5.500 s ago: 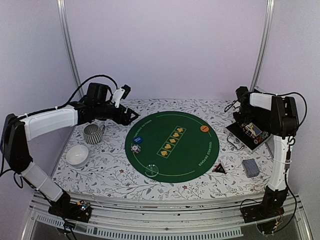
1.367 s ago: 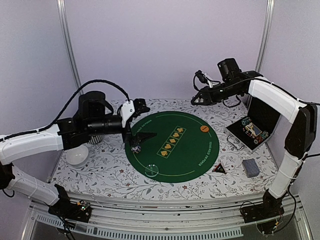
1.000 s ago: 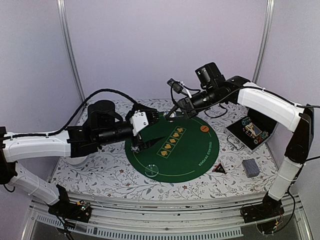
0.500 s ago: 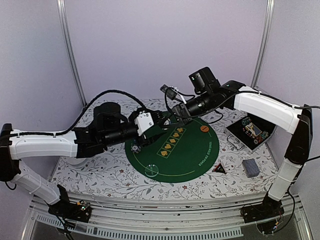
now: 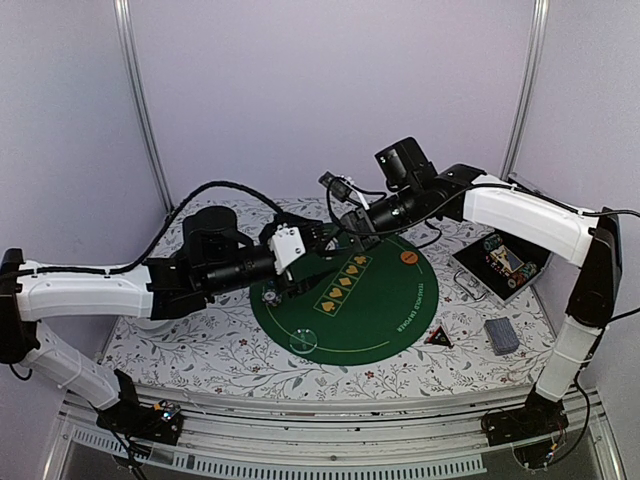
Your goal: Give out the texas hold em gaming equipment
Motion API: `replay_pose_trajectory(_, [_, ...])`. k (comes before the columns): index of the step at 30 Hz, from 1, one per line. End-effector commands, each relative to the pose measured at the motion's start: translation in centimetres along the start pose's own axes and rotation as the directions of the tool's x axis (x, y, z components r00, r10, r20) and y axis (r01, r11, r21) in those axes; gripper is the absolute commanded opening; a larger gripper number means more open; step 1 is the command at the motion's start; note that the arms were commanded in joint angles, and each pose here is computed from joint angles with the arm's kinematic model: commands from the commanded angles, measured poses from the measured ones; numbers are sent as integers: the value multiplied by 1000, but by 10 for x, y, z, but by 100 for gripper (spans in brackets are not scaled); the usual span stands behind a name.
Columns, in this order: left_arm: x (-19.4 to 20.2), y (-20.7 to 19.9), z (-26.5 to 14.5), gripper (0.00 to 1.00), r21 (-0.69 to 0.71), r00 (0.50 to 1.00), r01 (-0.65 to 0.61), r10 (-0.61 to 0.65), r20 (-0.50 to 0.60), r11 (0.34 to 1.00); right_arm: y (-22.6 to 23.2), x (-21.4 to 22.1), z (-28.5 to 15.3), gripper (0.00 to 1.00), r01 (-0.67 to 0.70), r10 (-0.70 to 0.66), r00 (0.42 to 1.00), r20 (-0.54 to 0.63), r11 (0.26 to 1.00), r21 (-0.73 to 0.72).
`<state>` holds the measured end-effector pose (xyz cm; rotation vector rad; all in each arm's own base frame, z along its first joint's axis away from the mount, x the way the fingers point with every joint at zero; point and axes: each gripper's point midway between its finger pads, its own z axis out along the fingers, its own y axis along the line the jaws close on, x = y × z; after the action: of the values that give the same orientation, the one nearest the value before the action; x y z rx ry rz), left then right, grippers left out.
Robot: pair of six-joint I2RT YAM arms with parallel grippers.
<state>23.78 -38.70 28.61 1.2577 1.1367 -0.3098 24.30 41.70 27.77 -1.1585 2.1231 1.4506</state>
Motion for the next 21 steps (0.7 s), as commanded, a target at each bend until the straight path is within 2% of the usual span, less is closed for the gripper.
replay_pose_trajectory(1, [-9,6,-10,89,-28,998,67,-67,8,997,-42,0,-25,2,-65,59,997,49,989,135])
replay_pose_trajectory(5, [-1,2,-29,97,41,986,161,-159,-41,986,-114,42,-64,2,-248,234,969,83,933,262])
replay_pose_trajectory(8, [7,16,-42,98,42,967,254,-252,-37,966,-159,83,-72,2,-355,352,934,69,880,317])
replay_pose_trajectory(13, [35,61,-49,98,-94,926,367,-373,-65,926,-194,108,-63,2,-419,434,901,12,863,282])
replay_pose_trajectory(21, [84,84,-46,98,-202,867,425,-461,-189,882,-235,131,-55,3,-502,526,850,-36,829,244])
